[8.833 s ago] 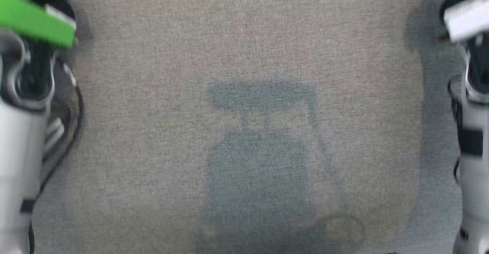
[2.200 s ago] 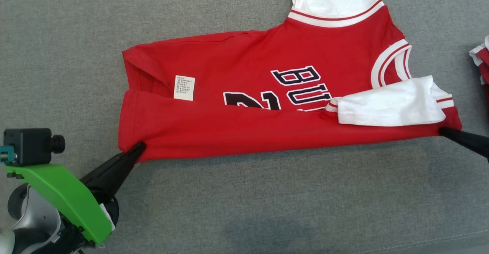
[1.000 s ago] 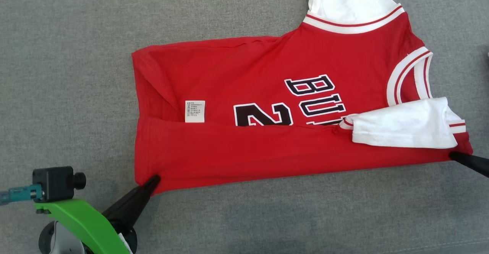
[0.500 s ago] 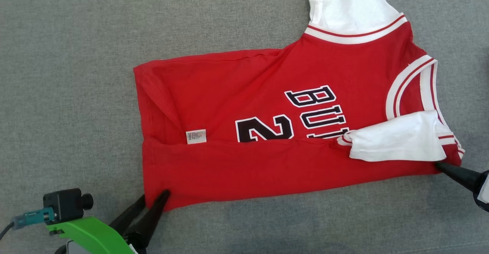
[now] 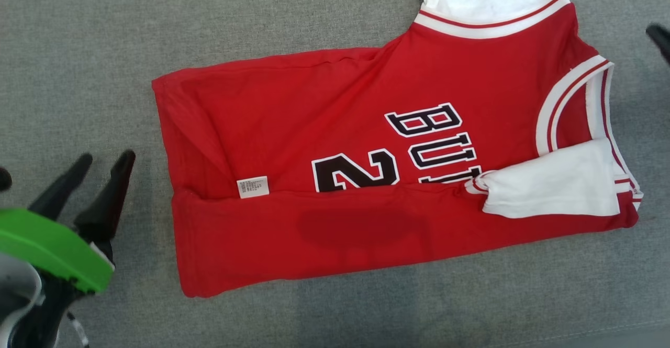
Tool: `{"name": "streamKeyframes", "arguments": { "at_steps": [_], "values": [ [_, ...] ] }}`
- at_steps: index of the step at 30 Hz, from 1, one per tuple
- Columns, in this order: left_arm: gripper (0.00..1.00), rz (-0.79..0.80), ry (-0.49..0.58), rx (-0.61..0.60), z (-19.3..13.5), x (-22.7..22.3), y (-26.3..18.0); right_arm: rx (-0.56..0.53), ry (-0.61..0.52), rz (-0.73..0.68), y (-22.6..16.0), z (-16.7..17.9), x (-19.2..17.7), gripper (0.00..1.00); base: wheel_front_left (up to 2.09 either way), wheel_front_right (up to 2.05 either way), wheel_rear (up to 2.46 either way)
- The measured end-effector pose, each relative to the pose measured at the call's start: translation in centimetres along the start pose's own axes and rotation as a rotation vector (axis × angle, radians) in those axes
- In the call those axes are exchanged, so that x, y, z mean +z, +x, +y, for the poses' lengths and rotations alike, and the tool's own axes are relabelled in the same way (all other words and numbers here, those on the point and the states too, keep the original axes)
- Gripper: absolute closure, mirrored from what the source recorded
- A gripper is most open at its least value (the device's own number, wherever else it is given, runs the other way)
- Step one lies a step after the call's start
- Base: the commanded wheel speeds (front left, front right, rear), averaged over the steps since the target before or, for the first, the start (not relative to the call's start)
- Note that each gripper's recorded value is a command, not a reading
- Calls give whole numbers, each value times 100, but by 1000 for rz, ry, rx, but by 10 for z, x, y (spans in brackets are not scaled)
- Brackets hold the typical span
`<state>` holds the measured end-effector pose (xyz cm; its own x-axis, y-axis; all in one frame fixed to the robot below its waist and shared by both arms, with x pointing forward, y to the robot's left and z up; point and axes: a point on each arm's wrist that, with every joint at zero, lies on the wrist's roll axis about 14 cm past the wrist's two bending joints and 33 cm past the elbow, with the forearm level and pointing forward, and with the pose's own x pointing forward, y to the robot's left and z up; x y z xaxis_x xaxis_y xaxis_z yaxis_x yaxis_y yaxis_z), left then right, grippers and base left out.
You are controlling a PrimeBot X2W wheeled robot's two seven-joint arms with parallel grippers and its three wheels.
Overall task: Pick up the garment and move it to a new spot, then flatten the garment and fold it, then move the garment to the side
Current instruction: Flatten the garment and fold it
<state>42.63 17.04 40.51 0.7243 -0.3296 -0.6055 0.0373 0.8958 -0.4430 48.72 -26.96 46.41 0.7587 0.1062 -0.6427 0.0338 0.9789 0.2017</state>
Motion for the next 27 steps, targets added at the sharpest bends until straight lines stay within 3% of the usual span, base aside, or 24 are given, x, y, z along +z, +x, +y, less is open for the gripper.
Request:
{"name": "streamKeyframes", "arguments": {
  "at_steps": [5, 14, 21, 27],
  "values": [
    [0, -14, 20, -58, -16, 25, 40, 21, -93, -156, 51, 24, 43, 0, 0, 0, 0],
    [0, 70, 93, -87, -23, 16, 82, 99, -146, -128, 131, 72, 49, 0, 0, 0, 0],
    [0, 112, 131, -80, -17, 13, 76, 139, -169, -53, 160, 98, 44, 0, 0, 0, 0],
    [0, 140, 136, -92, -19, 10, 74, 130, -184, 5, 168, 100, 36, 0, 0, 0, 0]
  ]
}}
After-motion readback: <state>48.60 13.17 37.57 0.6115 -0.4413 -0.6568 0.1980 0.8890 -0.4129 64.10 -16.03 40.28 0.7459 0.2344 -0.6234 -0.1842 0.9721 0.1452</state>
